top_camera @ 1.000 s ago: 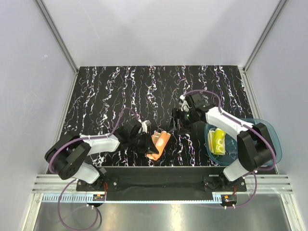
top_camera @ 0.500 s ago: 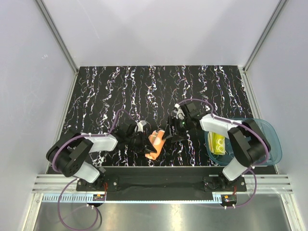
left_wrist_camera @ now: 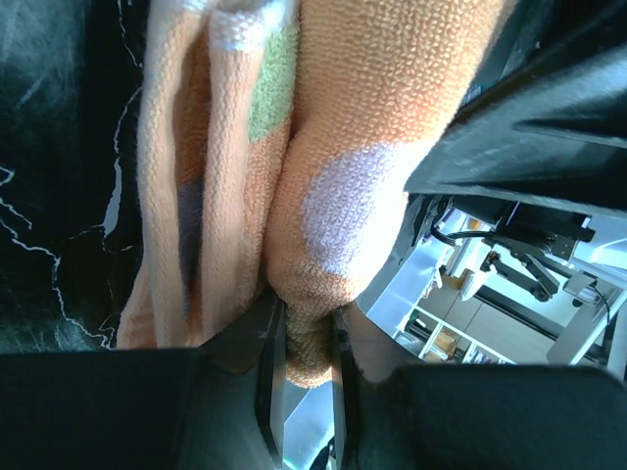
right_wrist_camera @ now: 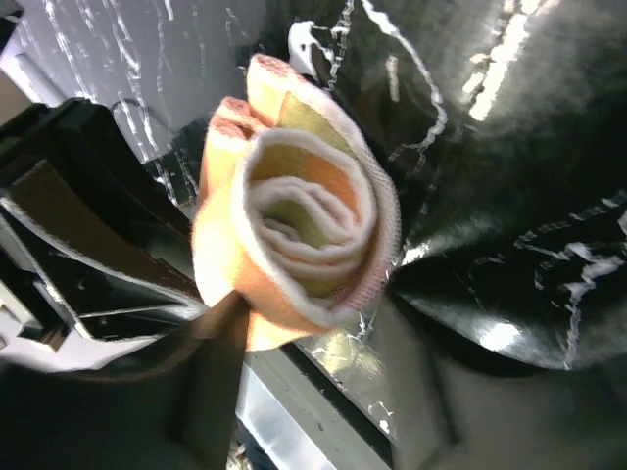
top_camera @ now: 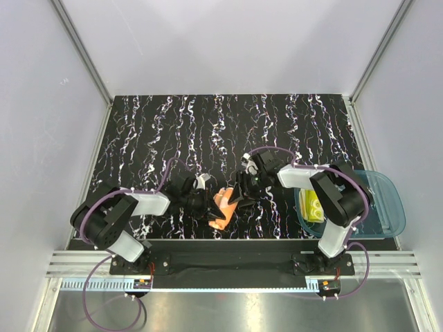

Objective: Roll the towels
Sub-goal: Roll the towel

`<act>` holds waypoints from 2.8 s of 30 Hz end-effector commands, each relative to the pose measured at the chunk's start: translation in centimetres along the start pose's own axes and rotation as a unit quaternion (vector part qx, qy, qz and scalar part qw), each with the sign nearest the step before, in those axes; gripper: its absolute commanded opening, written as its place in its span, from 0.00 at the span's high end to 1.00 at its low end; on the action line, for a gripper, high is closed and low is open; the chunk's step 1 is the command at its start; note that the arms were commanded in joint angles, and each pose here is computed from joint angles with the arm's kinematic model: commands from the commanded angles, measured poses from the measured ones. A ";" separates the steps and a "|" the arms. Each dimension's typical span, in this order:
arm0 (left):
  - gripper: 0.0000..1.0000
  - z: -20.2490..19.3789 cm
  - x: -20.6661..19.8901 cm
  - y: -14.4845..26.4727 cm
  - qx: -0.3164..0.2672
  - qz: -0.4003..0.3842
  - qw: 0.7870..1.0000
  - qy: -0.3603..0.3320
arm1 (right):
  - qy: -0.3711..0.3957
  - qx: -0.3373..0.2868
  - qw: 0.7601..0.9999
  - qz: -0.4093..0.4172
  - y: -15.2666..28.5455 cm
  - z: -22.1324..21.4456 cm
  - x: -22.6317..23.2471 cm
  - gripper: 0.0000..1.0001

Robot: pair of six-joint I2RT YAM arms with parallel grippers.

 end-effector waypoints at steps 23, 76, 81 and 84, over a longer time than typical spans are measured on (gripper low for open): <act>0.48 0.5 -5.0 4.6 -0.075 0.300 0.938 -0.158 | 0.012 0.009 0.993 -0.118 -0.6 0.3 0.7 0.85; 0.71 -4.0 -2.5 -4.4 0.000 0.450 0.841 -0.299 | 0.042 0.037 0.985 -0.160 -0.3 1.0 2.4 0.44; 0.71 -4.1 -3.2 -4.7 0.001 0.410 0.863 -0.296 | 0.050 0.007 0.986 -0.161 1.6 3.2 4.0 0.30; 0.71 -4.1 -3.5 -4.8 0.005 0.388 0.875 -0.289 | 0.046 -0.027 0.988 -0.142 4.4 5.6 5.4 0.26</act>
Point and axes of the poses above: each gripper's point midway between its finger pads, its own y axis back along the fingers, its own x axis along the line the jaws close on, z = x × y, the point moved 9 cm from there along y, back along the fingers, and after that the axes turned 11 degrees about -y, right-handed, at the moved point
